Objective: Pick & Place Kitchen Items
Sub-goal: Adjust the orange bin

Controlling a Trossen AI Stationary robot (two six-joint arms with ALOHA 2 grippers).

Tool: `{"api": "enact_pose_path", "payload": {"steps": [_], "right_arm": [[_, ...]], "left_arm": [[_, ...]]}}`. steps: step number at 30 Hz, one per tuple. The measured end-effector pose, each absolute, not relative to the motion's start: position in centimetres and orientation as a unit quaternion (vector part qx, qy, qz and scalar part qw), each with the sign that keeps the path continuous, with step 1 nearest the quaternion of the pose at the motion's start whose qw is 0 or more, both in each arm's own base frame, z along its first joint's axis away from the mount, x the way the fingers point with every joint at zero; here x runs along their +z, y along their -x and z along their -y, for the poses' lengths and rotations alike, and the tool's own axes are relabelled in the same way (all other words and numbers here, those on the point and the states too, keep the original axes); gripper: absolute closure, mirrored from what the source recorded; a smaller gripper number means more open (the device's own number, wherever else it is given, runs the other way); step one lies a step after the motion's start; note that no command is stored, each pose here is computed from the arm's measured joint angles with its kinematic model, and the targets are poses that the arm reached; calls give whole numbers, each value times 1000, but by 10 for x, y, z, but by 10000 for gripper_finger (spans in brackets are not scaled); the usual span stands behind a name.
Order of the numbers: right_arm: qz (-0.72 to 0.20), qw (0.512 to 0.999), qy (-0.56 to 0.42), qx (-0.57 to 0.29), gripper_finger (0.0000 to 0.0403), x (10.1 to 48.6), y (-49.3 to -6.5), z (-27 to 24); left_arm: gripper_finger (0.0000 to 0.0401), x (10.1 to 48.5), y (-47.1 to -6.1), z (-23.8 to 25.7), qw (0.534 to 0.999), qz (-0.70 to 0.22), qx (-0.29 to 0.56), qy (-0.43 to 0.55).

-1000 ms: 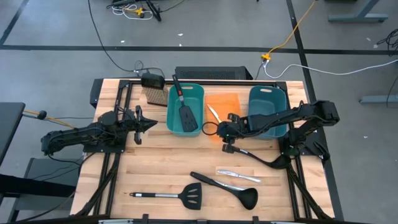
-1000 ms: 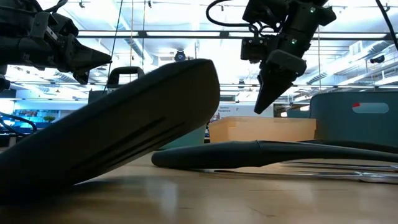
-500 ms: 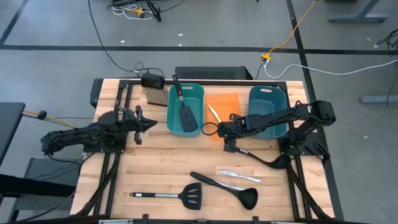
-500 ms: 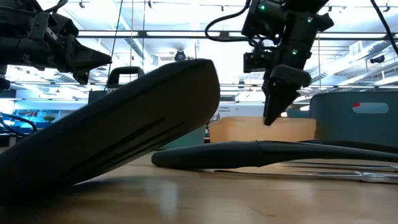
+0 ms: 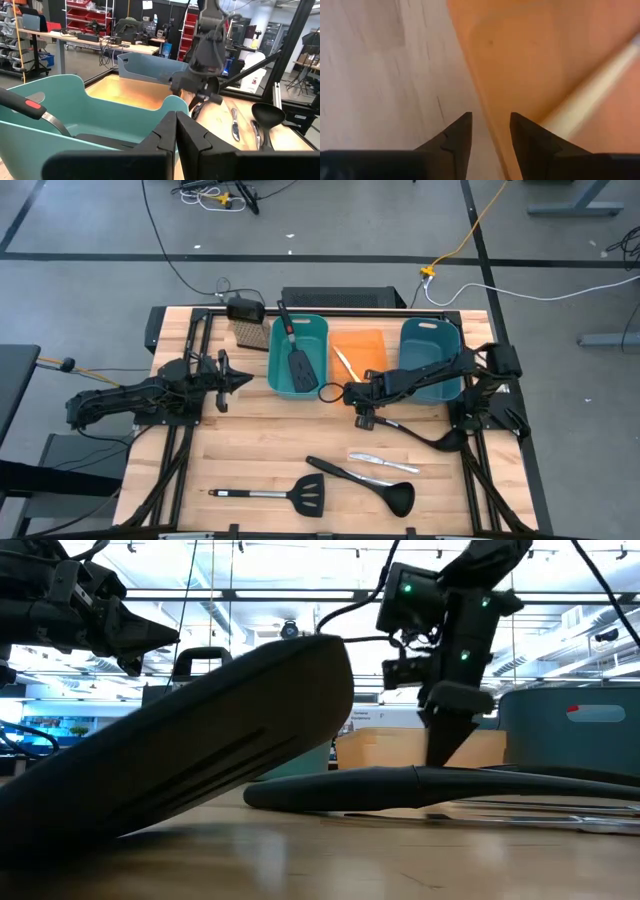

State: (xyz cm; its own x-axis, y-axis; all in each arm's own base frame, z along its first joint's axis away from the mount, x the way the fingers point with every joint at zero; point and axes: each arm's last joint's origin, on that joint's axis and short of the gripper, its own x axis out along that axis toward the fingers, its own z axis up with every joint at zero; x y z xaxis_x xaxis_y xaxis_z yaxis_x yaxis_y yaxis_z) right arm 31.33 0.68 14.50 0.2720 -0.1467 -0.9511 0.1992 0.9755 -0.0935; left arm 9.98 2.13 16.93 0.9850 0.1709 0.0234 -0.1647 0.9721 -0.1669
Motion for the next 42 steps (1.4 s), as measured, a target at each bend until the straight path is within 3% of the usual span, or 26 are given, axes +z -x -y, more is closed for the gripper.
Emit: {"api": "enact_pose_path", "payload": {"steps": [14,20,42], "right_arm": [[-543,826,-104,-112,363,144,-327,-9],[-534,830,-121,-102,366,145,-329,-6],[-585,811,16,17,378,143,-320,-7]], "left_arm": [[387,169,-100,-21,993,19,84,83],[387,169,-100,-21,993,19,84,83],[387,169,-100,-21,993,19,84,83]]}}
